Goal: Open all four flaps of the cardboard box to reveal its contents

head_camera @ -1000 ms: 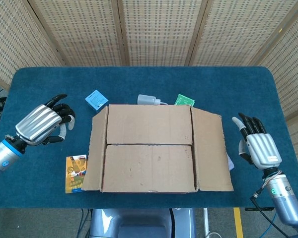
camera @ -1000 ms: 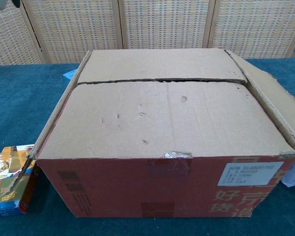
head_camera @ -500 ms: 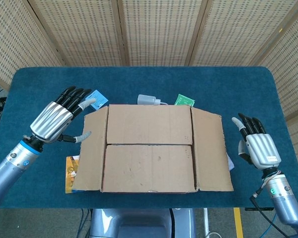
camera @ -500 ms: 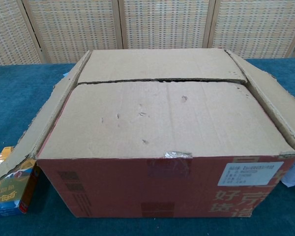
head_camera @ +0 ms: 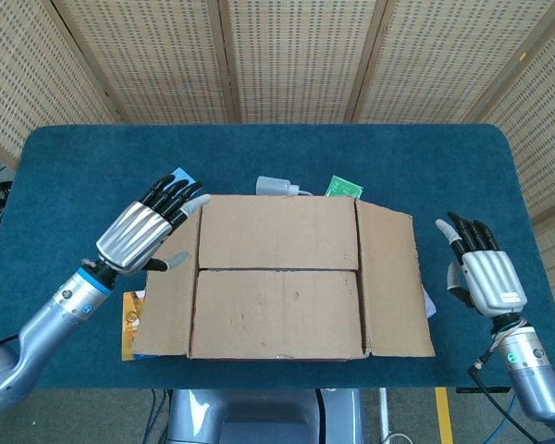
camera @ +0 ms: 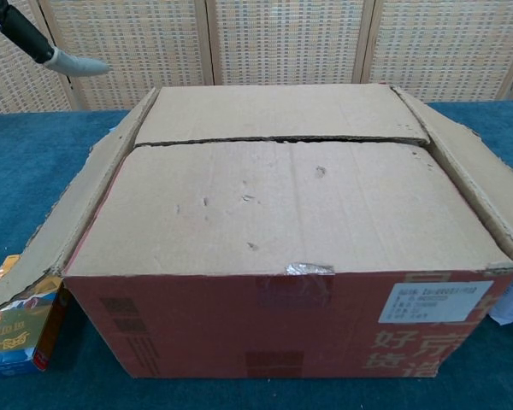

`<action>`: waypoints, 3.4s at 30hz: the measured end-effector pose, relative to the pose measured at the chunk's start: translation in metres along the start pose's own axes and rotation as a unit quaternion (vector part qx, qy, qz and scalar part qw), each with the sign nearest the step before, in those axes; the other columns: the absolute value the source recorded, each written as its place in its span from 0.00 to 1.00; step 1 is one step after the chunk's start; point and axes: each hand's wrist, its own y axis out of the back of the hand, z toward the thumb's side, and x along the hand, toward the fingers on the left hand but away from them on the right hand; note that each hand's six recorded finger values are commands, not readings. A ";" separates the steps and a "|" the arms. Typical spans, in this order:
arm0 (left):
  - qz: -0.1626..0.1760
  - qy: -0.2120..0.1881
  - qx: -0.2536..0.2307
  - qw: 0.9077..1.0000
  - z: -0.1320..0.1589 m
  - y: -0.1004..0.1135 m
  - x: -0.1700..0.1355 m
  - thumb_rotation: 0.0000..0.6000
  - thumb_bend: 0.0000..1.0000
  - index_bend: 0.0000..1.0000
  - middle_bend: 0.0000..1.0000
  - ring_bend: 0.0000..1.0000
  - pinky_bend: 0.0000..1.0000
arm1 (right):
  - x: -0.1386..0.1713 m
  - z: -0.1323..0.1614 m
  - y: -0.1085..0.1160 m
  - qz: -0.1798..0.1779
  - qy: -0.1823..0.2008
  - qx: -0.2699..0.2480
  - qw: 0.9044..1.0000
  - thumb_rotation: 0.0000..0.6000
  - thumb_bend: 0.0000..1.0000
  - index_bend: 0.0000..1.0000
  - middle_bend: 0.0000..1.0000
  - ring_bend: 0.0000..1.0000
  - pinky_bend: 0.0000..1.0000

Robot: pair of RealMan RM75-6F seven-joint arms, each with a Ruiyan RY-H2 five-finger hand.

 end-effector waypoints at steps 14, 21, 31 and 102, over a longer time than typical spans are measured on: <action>-0.042 0.003 -0.022 0.999 0.027 -0.036 0.022 0.89 0.22 0.00 0.00 0.00 0.00 | 0.001 -0.009 -0.002 0.001 -0.005 -0.006 1.000 1.00 0.85 0.00 0.00 0.00 0.00; -0.057 0.005 -0.023 0.998 0.042 -0.054 0.033 0.89 0.19 0.00 0.00 0.00 0.00 | 0.003 -0.013 -0.001 0.000 -0.006 -0.007 1.000 1.00 0.85 0.00 0.00 0.00 0.00; -0.040 0.019 -0.011 0.999 0.046 -0.059 0.042 0.90 0.19 0.00 0.00 0.00 0.00 | 0.004 -0.013 -0.002 0.001 -0.006 -0.007 1.000 1.00 0.85 0.00 0.00 0.00 0.00; 0.107 0.065 0.009 0.992 0.004 0.023 0.060 0.89 0.21 0.00 0.00 0.00 0.00 | 0.007 -0.019 0.002 -0.005 -0.013 -0.013 1.000 1.00 0.85 0.00 0.00 0.00 0.00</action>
